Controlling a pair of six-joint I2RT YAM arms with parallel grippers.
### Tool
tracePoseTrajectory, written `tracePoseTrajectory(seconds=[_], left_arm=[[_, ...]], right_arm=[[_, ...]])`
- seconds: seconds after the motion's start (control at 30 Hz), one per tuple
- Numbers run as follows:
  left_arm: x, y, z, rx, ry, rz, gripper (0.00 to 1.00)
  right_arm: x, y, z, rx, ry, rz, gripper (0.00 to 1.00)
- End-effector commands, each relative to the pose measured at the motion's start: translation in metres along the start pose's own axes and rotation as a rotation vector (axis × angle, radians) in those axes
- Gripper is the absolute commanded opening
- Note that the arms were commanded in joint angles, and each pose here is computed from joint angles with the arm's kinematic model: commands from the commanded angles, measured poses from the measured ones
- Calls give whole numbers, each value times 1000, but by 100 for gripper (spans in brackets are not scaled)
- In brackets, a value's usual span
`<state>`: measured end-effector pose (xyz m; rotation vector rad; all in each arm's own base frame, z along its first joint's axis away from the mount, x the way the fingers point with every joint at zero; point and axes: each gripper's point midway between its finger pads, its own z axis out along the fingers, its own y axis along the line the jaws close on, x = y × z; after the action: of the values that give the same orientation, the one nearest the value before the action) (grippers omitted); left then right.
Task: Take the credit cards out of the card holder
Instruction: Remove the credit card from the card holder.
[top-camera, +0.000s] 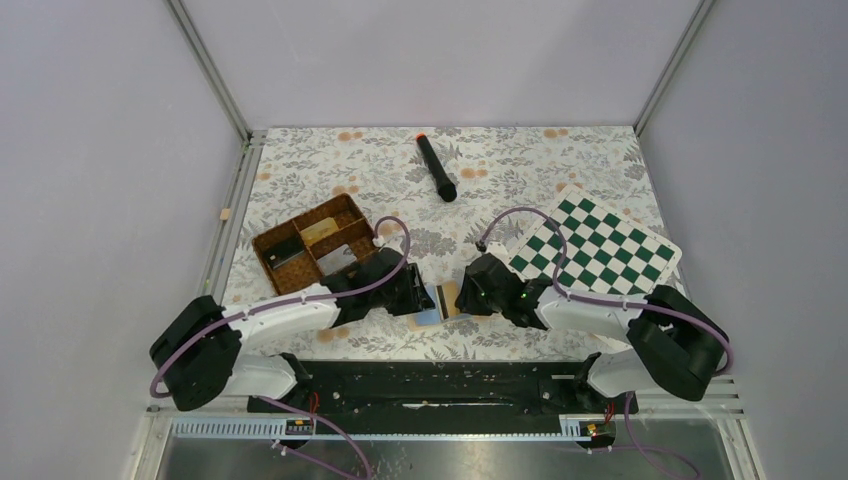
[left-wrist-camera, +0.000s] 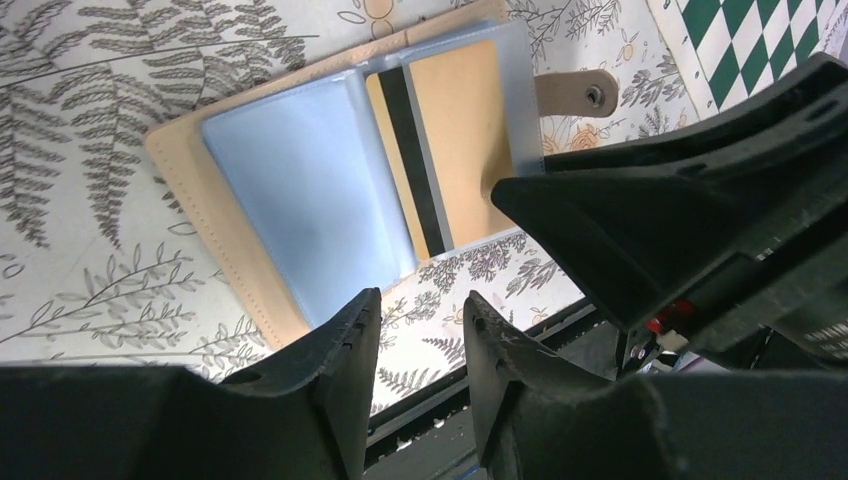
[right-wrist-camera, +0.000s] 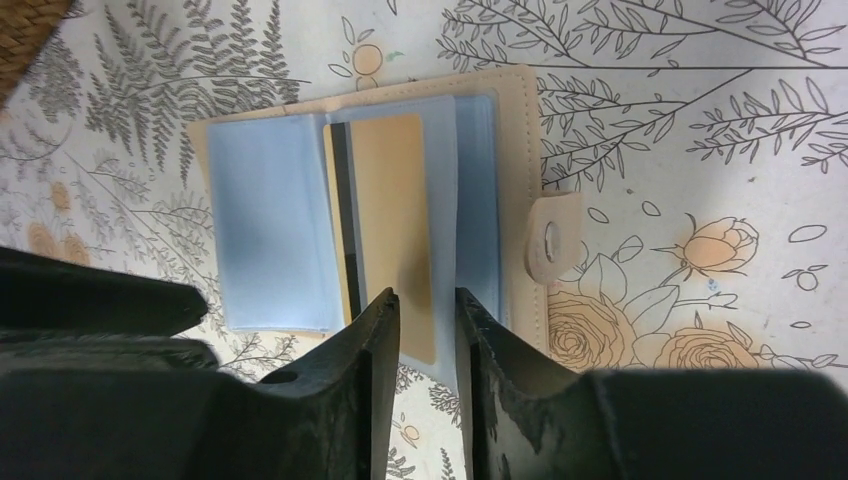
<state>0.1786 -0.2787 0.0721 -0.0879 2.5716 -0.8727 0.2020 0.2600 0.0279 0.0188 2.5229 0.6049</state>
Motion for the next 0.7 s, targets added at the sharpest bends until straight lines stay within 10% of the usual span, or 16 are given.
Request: tracePoseTrajectory(seconds=[0.0, 0.3, 0.67], left_arm=[[-10, -27, 8, 104, -30, 3, 36], [-6, -25, 31, 121, -24, -44, 35], [-4, -12, 45, 87, -39, -86, 34]], right_arm=[[-17, 2, -11, -2, -62, -2, 35], [-25, 3, -21, 12, -68, -45, 61], [-29, 9, -2, -38, -29, -38, 49]])
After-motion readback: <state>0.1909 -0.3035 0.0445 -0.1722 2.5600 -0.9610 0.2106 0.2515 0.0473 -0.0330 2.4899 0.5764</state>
